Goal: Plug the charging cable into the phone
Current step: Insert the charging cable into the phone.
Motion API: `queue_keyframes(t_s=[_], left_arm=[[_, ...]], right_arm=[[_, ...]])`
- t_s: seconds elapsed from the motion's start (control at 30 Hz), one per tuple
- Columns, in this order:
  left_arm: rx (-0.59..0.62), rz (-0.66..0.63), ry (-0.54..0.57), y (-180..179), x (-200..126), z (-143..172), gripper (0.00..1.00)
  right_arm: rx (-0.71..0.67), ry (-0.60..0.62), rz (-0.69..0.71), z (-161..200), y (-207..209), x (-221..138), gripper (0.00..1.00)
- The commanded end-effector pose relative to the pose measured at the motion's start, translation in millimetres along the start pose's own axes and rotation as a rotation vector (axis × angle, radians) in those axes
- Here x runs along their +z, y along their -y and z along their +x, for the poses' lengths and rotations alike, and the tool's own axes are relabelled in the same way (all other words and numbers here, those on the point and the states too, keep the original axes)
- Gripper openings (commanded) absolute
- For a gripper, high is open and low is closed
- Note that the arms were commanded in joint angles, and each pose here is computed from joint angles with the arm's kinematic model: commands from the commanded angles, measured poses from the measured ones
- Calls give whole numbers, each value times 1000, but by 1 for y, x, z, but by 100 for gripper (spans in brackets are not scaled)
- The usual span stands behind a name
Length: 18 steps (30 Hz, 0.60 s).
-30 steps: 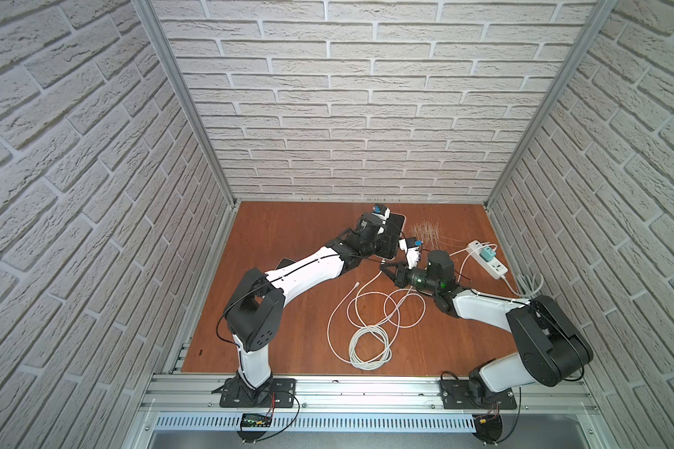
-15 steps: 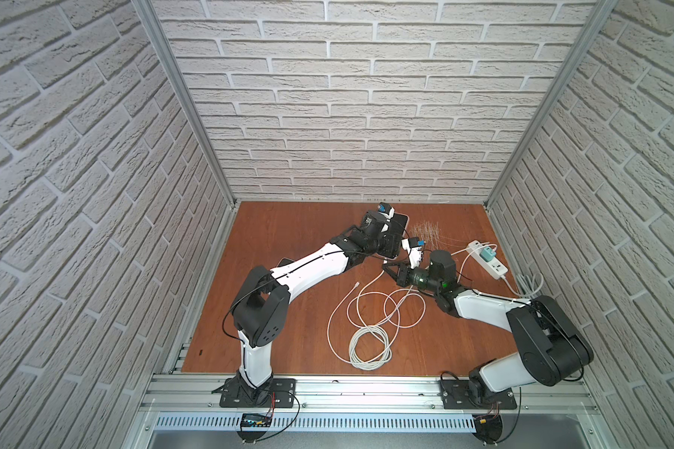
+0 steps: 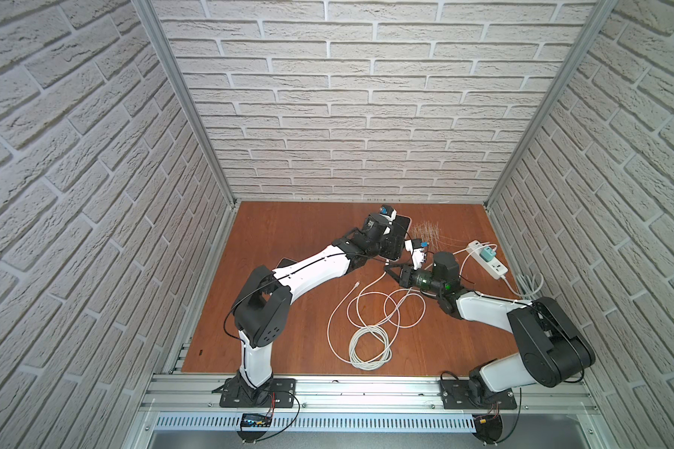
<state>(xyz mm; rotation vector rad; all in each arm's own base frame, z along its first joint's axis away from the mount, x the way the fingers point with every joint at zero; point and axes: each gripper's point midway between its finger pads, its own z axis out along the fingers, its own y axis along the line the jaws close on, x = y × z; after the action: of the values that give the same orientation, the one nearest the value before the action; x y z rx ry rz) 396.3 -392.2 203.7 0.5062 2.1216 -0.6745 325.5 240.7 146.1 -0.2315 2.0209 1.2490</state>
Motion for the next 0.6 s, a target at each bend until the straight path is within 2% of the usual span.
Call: queue_keyframes(t_s=[0.0,0.57], left_arm=[[99,148,-242,50,-8,80,0],[63,151,-220,52,-7,76,0]], right_arm=[[-117,217,-49,-61,-27,-18,3],[-117,232,-34,-62,-23,-21,3]])
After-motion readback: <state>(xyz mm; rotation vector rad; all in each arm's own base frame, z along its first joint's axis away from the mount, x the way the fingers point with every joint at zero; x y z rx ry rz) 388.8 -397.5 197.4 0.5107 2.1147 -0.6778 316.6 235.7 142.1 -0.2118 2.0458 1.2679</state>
